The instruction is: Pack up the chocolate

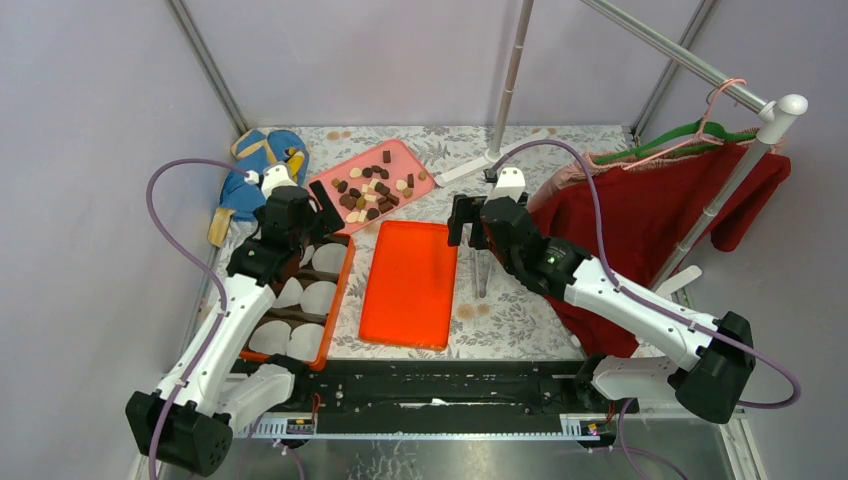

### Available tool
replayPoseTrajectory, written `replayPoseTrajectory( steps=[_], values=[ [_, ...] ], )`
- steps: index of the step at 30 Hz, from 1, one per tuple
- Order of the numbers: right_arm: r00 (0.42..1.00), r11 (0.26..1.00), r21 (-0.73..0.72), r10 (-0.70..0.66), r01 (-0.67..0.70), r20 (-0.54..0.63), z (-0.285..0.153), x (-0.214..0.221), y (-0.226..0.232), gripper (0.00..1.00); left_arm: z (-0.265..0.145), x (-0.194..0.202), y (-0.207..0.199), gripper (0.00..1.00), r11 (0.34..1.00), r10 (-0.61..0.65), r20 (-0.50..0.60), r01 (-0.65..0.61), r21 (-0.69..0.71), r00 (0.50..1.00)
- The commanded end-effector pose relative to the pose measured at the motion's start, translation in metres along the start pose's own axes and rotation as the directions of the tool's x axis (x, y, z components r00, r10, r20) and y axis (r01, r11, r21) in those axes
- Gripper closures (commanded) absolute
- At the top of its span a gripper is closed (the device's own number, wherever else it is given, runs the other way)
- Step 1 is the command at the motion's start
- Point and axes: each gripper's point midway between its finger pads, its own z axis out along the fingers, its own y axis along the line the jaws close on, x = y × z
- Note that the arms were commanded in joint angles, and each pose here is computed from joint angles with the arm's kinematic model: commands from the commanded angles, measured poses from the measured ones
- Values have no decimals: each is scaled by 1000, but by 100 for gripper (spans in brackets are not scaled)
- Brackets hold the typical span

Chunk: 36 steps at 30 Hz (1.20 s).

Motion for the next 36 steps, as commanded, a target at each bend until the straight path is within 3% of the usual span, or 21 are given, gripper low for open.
replayPoseTrajectory(
  steps=[1, 8, 14, 17, 19, 22, 28, 32, 36],
  values=[
    [999, 1000, -7, 15, -14, 42, -2, -9, 3, 0, -8, -25, 7, 1, 999, 12, 94, -7, -48, 995],
    [1000, 1000, 4, 7, -7, 24, 5, -2, 3, 0, -10, -16, -2, 1, 998, 55, 59, -56, 22, 997],
    [999, 994, 104, 40, -42, 26, 13, 5, -11, 0, -12, 2, -13, 1, 983, 136, 3, -135, 127, 991],
    [990, 995, 102, 3, 12, -141, 24, 29, -7, 0, -5, 24, -21, 1, 974, 145, -69, -131, 184, 987],
    [967, 987, 149, -26, 66, -254, 31, 53, -14, 0, 3, 40, -20, 1, 976, 145, -125, -121, 179, 981],
    [946, 987, 146, -20, 71, -325, 36, 81, -16, 0, 11, 56, -20, 1, 979, 147, -189, -115, 171, 971],
    [935, 982, 181, 21, 46, -353, 38, 104, -26, 0, 20, 80, -17, 2, 981, 144, -272, -100, 167, 952],
    [937, 982, 185, 31, 37, -349, 41, 105, -26, 0, 33, 96, -23, 8, 982, 129, -328, -74, 174, 936],
    [941, 982, 184, 37, 27, -338, 42, 99, -23, 0, 55, 96, -18, 9, 993, 108, -333, -84, 87, 937]
  ],
)
